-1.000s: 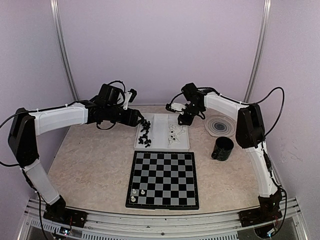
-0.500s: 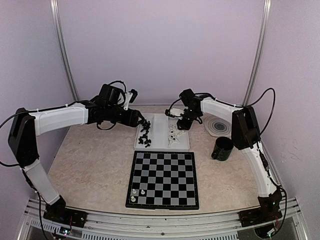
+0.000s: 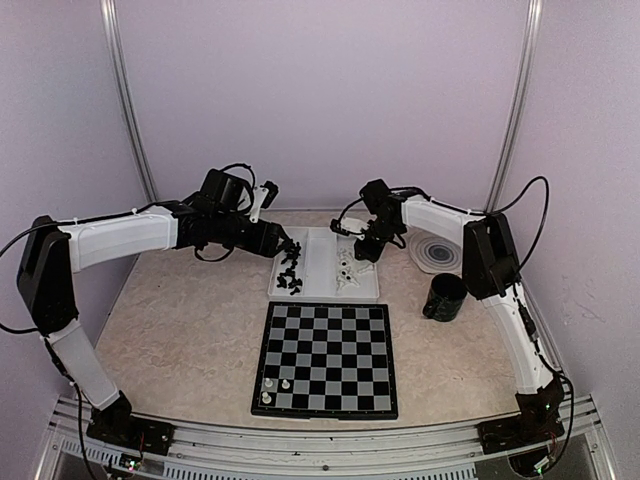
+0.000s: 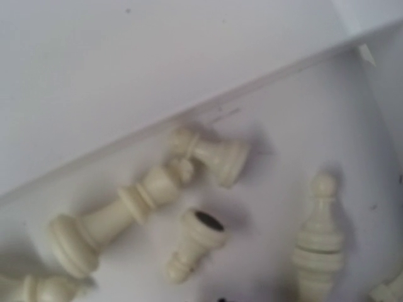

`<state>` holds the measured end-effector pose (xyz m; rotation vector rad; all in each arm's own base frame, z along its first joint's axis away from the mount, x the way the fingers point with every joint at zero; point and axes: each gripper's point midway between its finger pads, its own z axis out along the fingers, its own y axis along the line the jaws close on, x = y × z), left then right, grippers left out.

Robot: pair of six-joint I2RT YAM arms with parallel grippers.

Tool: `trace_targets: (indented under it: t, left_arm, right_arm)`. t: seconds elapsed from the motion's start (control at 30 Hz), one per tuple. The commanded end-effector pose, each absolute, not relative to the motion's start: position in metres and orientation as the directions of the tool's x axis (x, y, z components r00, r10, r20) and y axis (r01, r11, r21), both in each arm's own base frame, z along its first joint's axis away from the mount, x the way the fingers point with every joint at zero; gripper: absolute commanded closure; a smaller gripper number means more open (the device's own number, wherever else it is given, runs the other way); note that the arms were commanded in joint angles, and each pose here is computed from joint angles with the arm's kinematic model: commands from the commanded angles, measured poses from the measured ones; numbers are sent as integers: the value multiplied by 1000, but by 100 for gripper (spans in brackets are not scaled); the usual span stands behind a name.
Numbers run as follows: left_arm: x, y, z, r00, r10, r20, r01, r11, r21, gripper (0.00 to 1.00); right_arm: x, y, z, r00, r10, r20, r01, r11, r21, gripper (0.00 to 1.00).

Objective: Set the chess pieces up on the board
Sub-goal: Pick up the pawn from the storage box, then place the pawn at c2.

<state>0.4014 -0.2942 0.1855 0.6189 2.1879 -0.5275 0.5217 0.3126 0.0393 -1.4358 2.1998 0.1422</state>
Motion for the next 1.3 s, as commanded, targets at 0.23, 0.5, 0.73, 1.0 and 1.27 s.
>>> trace_targets:
  t: [0.23, 0.5, 0.73, 1.0, 1.27]
  left_arm:
    - [406, -300, 198, -548, 250, -798, 587, 795, -154, 28]
    - [412, -291, 213, -566, 149, -811, 567, 784, -251, 28]
    - [417, -282, 217, -561, 130, -818, 540, 806, -243, 28]
    - [416, -279, 222, -549, 131, -825, 537, 812, -229, 28]
    - [413, -280, 227, -538, 137, -832, 542, 812, -217, 28]
  right_arm:
    - [484, 319, 147, -245, -779, -577, -892, 415, -182, 97]
    - [369, 357, 171, -68, -776, -627, -977, 178, -115, 95]
    - [224, 410, 123, 176, -809, -561, -984, -162, -75, 95]
    - [150, 435, 79, 325, -799, -505, -935, -351, -46, 95]
    - [130, 454, 47, 358, -814, -456, -924, -379, -50, 94]
